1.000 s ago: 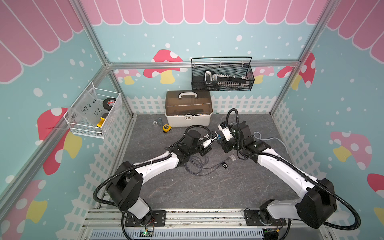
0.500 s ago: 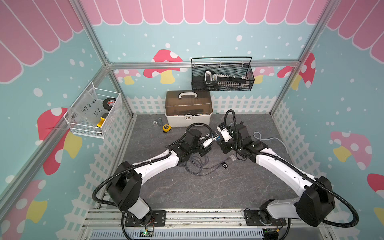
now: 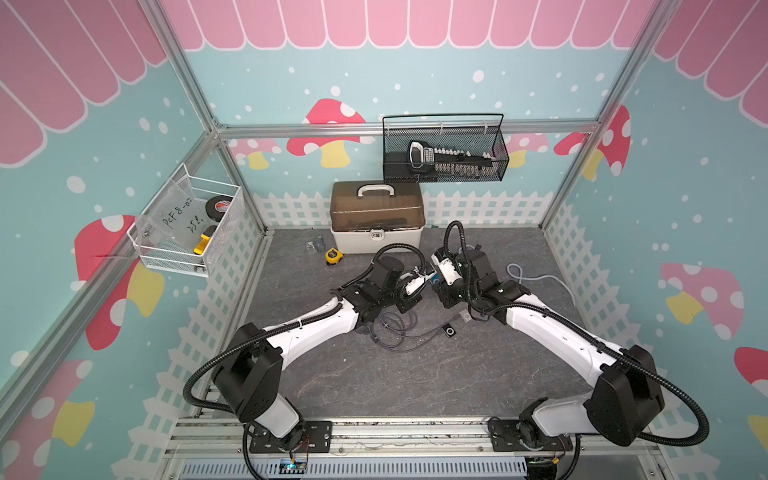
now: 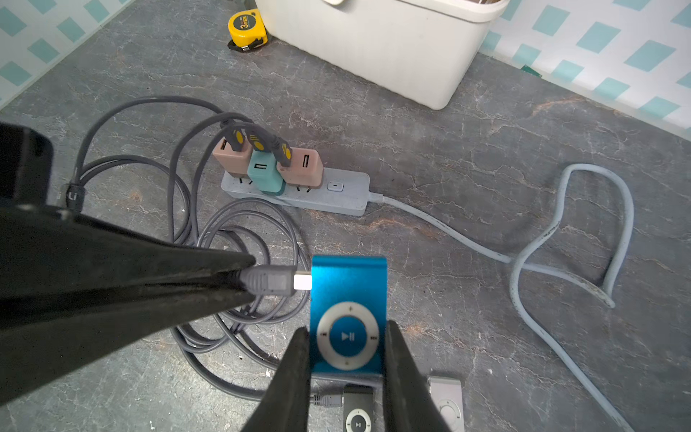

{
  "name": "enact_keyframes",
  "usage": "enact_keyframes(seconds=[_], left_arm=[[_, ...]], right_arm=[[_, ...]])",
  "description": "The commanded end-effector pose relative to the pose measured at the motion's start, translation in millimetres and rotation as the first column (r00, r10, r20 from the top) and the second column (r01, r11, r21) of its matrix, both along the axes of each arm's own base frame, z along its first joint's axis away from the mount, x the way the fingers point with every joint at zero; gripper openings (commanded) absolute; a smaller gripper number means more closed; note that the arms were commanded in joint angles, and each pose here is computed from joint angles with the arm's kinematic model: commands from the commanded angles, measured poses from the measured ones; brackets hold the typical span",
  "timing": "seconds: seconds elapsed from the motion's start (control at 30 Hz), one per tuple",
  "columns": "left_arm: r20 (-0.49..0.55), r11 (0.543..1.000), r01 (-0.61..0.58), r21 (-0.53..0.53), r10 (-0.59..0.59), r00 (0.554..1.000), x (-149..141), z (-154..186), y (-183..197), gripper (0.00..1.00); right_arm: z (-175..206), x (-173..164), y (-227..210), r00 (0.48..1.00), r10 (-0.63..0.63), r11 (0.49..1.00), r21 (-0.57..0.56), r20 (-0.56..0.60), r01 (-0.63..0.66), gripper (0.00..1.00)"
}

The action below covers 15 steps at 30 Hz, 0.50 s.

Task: Charge mp3
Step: Insert the charging cable into the MP3 player.

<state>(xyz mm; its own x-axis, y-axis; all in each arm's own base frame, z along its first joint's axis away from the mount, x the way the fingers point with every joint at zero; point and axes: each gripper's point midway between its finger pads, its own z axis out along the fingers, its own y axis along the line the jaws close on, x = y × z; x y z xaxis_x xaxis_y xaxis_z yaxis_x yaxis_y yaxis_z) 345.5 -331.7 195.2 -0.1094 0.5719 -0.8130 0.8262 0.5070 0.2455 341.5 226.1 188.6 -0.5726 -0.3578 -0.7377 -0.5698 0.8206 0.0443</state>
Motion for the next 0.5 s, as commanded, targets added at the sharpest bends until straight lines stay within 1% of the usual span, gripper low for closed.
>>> enact_keyframes(seconds=[0.0,0.07,0.1,0.13,0.3,0.47], left_arm=[[0.125,0.994,0.031,-0.105,-0.018,0.992,11.4,53.2,-19.7,0.0],[0.124,0.994,0.035,-0.105,-0.022,0.992,11.3,53.8,-20.4,0.0],[0.095,0.991,0.017,-0.132,-0.004,0.995,11.8,54.0,-21.2,0.0],[0.093,0.991,0.016,-0.134,-0.003,0.996,12.2,54.2,-21.7,0.0],[0.077,0.993,0.02,-0.12,-0.011,0.997,12.1,44.8,-22.8,0.0],[0.081,0.994,0.02,-0.111,-0.011,0.997,8.8,37.6,-18.5,0.0]], right_arm=[[-16.4,-23.6,23.1,0.991,0.103,0.995,0.021,-0.086,-0.101,0.08],[-17.3,-23.6,23.4,0.991,0.102,0.995,0.02,-0.088,-0.101,0.08],[-17.2,-23.0,23.6,0.991,0.1,0.995,0.023,-0.09,-0.098,0.08],[-16.2,-23.3,24.8,0.991,0.104,0.994,0.028,-0.089,-0.102,0.08],[-8.4,-21.8,27.2,0.993,0.094,0.994,0.064,-0.071,-0.09,0.08],[-8.2,-19.7,19.4,0.996,0.062,0.997,0.046,-0.068,-0.059,0.08]])
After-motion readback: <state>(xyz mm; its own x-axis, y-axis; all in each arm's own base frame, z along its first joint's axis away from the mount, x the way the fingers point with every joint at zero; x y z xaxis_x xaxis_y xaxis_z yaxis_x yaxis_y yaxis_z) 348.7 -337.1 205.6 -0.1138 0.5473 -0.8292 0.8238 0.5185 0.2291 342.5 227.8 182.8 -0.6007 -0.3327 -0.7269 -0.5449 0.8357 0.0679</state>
